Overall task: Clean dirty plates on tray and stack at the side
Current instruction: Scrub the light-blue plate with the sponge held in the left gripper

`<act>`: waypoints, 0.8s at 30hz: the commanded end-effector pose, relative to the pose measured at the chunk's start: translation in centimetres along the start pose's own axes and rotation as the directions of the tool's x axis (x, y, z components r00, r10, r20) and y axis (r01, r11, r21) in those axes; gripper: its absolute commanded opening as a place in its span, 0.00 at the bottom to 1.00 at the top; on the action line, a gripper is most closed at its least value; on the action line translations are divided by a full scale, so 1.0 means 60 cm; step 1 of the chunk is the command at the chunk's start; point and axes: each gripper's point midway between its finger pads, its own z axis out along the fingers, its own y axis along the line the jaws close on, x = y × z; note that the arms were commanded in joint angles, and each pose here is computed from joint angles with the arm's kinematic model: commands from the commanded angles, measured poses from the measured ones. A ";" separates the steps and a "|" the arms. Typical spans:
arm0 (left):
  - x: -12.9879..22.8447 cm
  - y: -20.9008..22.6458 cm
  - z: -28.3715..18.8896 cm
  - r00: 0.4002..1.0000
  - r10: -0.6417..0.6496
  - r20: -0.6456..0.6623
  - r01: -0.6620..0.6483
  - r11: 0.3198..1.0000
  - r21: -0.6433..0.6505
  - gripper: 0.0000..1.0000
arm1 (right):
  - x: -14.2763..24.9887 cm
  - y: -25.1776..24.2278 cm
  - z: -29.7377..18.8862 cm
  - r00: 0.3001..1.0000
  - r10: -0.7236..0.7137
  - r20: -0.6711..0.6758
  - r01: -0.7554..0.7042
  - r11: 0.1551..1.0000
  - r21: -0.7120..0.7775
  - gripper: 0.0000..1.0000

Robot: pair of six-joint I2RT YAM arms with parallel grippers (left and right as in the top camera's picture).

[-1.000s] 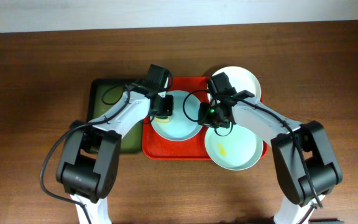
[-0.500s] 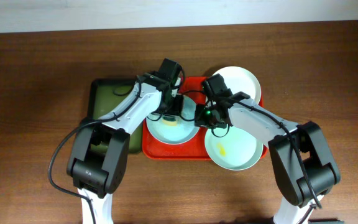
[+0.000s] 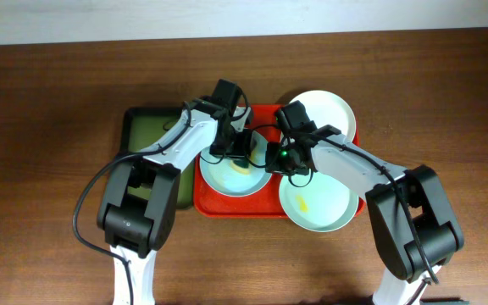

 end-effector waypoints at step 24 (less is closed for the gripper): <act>0.046 0.314 -0.203 0.952 -0.200 0.233 0.288 0.847 -0.447 0.00 | -0.011 0.006 -0.008 1.000 -0.007 -0.020 0.005 0.997 -0.082 0.51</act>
